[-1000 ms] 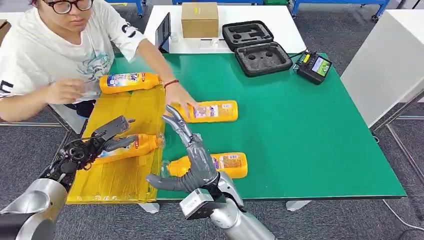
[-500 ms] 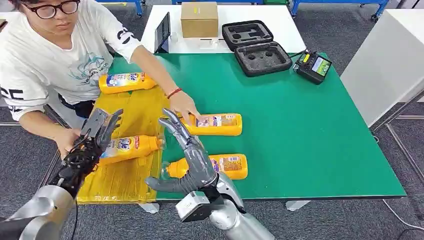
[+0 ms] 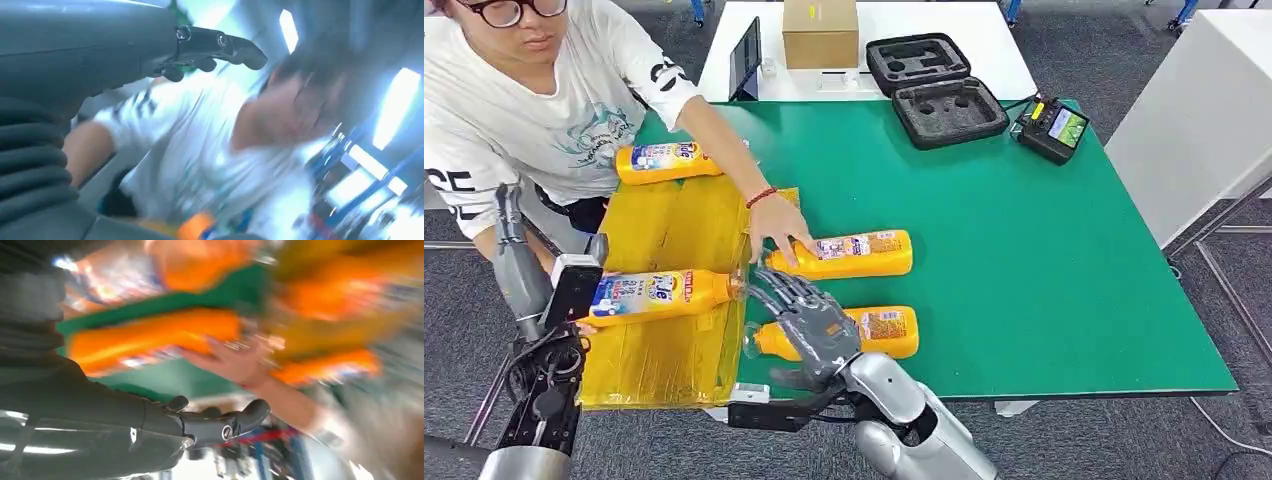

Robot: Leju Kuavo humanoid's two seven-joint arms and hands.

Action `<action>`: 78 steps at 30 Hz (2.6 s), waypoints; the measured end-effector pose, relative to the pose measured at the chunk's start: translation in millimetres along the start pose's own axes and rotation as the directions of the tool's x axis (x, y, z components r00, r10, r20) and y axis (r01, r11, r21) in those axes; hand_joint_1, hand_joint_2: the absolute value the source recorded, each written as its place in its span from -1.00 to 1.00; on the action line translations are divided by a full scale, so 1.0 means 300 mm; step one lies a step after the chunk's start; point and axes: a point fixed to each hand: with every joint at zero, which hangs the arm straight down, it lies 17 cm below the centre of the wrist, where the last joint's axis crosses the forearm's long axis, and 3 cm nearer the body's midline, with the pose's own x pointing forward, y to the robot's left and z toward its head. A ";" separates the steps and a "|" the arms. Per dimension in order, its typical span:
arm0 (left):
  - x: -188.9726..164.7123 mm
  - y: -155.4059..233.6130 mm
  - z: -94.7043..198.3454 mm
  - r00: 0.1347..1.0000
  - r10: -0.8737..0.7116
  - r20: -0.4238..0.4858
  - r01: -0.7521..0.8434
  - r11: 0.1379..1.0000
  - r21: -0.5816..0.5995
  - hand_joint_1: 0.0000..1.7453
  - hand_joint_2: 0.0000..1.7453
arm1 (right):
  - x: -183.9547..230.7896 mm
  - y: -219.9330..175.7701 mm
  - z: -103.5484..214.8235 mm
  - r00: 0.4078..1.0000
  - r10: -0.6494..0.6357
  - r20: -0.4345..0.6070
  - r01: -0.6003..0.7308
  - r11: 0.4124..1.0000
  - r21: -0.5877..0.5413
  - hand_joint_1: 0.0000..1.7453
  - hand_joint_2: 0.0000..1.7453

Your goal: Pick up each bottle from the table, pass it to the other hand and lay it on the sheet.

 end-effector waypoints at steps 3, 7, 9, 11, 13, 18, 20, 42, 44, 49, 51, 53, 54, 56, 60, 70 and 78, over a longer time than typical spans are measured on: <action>0.009 0.016 -0.007 1.000 -0.004 0.010 0.004 1.000 0.012 -1.00 1.00 | -0.011 0.002 0.004 1.000 0.007 -0.005 -0.007 1.000 0.004 -1.00 1.00; 0.246 0.319 -0.069 0.978 -0.108 0.177 0.065 0.970 0.235 -1.00 1.00 | -0.264 0.018 0.088 0.981 0.115 -0.154 -0.102 0.991 0.088 -1.00 1.00; 0.275 0.372 -0.074 0.975 -0.120 0.189 0.065 0.960 0.274 -1.00 1.00 | -0.292 0.017 0.098 0.978 0.125 -0.165 -0.110 0.989 0.096 -1.00 1.00; 0.299 0.407 -0.076 0.972 -0.127 0.198 0.063 0.952 0.301 -1.00 1.00 | -0.309 0.021 0.105 0.976 0.132 -0.172 -0.114 0.988 0.106 -1.00 1.00; 0.319 0.436 -0.079 0.969 -0.134 0.206 0.062 0.944 0.323 -1.00 1.00 | -0.323 0.027 0.111 0.975 0.136 -0.178 -0.116 0.986 0.116 -1.00 1.00; 0.342 0.471 -0.079 0.968 -0.138 0.211 0.057 0.935 0.351 -1.00 1.00 | -0.361 0.059 0.129 0.971 0.132 -0.200 -0.103 0.984 0.148 -1.00 1.00; 0.342 0.476 -0.074 0.968 -0.138 0.208 0.057 0.934 0.353 -1.00 1.00 | -0.381 0.068 0.138 0.969 0.121 -0.215 -0.089 0.984 0.155 -1.00 1.00; 0.303 0.484 -0.053 0.986 -0.063 0.153 0.002 0.929 0.371 -1.00 1.00 | -0.586 0.166 0.156 0.934 0.062 -0.352 0.037 0.963 0.269 1.00 1.00; 0.273 0.473 -0.042 0.993 -0.003 0.122 -0.043 0.927 0.374 -1.00 1.00 | -0.594 0.173 0.154 0.933 0.044 -0.357 0.057 0.961 0.270 1.00 1.00; 0.159 0.392 0.009 0.973 0.229 0.007 -0.216 0.906 0.363 -1.00 1.00 | -0.586 0.180 0.143 0.940 -0.007 -0.341 0.102 0.960 0.261 1.00 1.00; 0.108 0.332 0.032 0.933 0.356 -0.046 -0.321 0.885 0.338 -1.00 1.00 | -0.564 0.180 0.135 0.945 -0.055 -0.321 0.140 0.958 0.249 1.00 1.00; 0.077 0.290 0.058 0.911 0.405 -0.083 -0.363 0.879 0.309 -1.00 1.00 | -0.551 0.184 0.135 0.948 -0.081 -0.307 0.162 0.956 0.247 1.00 1.00; 0.072 0.275 0.064 0.907 0.412 -0.091 -0.370 0.880 0.297 -1.00 1.00 | -0.546 0.186 0.134 0.948 -0.088 -0.306 0.168 0.955 0.245 1.00 1.00; 0.064 0.253 0.072 0.904 0.414 -0.101 -0.374 0.885 0.277 -1.00 1.00 | -0.539 0.188 0.133 0.948 -0.100 -0.302 0.178 0.954 0.242 1.00 1.00; 0.052 0.218 0.085 0.898 0.424 -0.117 -0.388 0.889 0.241 -1.00 1.00 | -0.486 0.197 0.128 0.949 -0.191 -0.249 0.252 0.937 0.241 1.00 1.00; -0.003 0.055 0.142 0.738 0.633 -0.232 -0.611 0.774 0.166 -1.00 1.00 | -0.204 -0.007 0.095 0.800 -0.589 0.117 0.594 0.805 -0.010 1.00 1.00; -0.052 -0.110 0.245 0.344 0.845 -0.409 -0.857 0.460 0.231 -1.00 1.00 | -0.156 -0.266 0.093 0.670 -0.675 0.310 0.742 0.603 -0.293 1.00 1.00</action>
